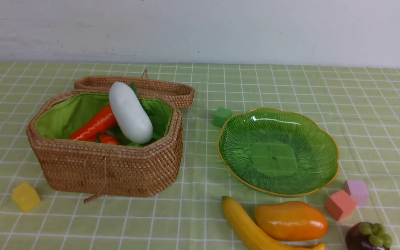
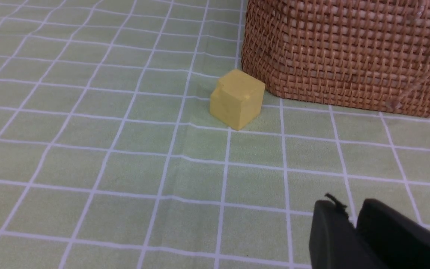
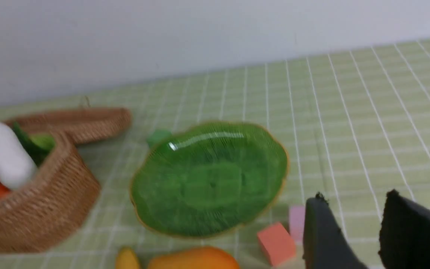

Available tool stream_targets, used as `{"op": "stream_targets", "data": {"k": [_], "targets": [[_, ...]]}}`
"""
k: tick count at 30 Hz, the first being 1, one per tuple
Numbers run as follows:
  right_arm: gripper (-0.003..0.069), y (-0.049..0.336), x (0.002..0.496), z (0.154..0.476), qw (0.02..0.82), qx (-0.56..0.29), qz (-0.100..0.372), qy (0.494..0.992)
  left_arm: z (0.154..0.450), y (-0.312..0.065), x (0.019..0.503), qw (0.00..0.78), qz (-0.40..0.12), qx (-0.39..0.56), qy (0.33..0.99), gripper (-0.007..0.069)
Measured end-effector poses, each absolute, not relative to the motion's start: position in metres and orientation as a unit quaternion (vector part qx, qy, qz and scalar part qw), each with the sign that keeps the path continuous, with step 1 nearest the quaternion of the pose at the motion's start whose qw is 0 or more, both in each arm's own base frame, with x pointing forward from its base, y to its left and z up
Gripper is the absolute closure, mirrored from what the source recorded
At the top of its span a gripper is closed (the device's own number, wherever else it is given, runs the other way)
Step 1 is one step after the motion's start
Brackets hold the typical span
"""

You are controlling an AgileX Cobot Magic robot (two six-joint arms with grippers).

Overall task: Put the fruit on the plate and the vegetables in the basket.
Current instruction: Use the right arm to grab a mangosteen and put it into the right plate

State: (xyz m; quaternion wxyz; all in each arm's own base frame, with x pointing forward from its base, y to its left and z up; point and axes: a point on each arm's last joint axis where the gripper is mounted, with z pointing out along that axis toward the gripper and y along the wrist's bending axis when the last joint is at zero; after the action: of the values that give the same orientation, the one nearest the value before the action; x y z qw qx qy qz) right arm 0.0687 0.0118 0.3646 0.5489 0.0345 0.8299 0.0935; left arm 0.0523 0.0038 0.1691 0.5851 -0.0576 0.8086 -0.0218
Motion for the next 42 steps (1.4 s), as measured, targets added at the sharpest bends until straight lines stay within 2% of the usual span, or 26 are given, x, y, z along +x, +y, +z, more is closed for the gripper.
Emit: {"op": "stream_targets", "data": {"k": [3, 8, 12, 13, 15, 18, 21, 22, 25, 34, 42], "targets": [[0.0419, 0.012, 0.083, 0.353, 0.505, 0.035, 0.103, 0.857, 0.169, 0.004, 0.052, 0.585, -0.022, -0.058, 0.809, 0.0522], [0.0412, 0.023, 0.103, 0.321, 0.420, 0.026, 0.152, 0.894, 0.169, 0.004, 0.052, 0.585, -0.022, -0.058, 0.809, 0.0516], [0.0357, 0.023, 0.119, 0.299, 0.357, 0.061, 0.159, 0.919, 0.169, 0.004, 0.052, 0.585, -0.022, -0.058, 0.809, 0.0513], [0.0315, 0.021, 0.126, 0.292, 0.331, 0.079, 0.153, 0.928, 0.169, 0.004, 0.052, 0.585, -0.022, -0.058, 0.809, 0.0513], [0.0278, 0.020, 0.132, 0.287, 0.313, 0.095, 0.149, 0.933, 0.169, 0.004, 0.052, 0.585, -0.022, -0.058, 0.809, 0.0513], [0.0124, 0.018, 0.152, 0.268, 0.248, 0.151, 0.143, 0.946, 0.169, 0.004, 0.052, 0.585, -0.022, -0.058, 0.809, 0.0512], [0.0009, 0.020, 0.170, 0.252, 0.204, 0.175, 0.154, 0.951, 0.169, 0.004, 0.052, 0.585, -0.022, -0.058, 0.809, 0.0511], [-0.0008, 0.021, 0.175, 0.249, 0.199, 0.180, 0.160, 0.950, 0.169, 0.004, 0.052, 0.585, -0.022, -0.058, 0.809, 0.0510], [-0.0017, 0.023, 0.192, 0.236, 0.196, 0.191, 0.169, 0.947, 0.169, 0.004, 0.052, 0.585, -0.022, -0.058, 0.809, 0.0504], [0.0008, 0.017, 0.229, 0.186, 0.156, 0.201, 0.127, 0.959, 0.169, 0.004, 0.052, 0.585, -0.022, -0.058, 0.809, 0.0494], [0.0077, 0.018, 0.235, 0.176, 0.155, 0.146, 0.124, 0.969, 0.169, 0.004, 0.052, 0.585, -0.022, -0.058, 0.809, 0.0487]]}}
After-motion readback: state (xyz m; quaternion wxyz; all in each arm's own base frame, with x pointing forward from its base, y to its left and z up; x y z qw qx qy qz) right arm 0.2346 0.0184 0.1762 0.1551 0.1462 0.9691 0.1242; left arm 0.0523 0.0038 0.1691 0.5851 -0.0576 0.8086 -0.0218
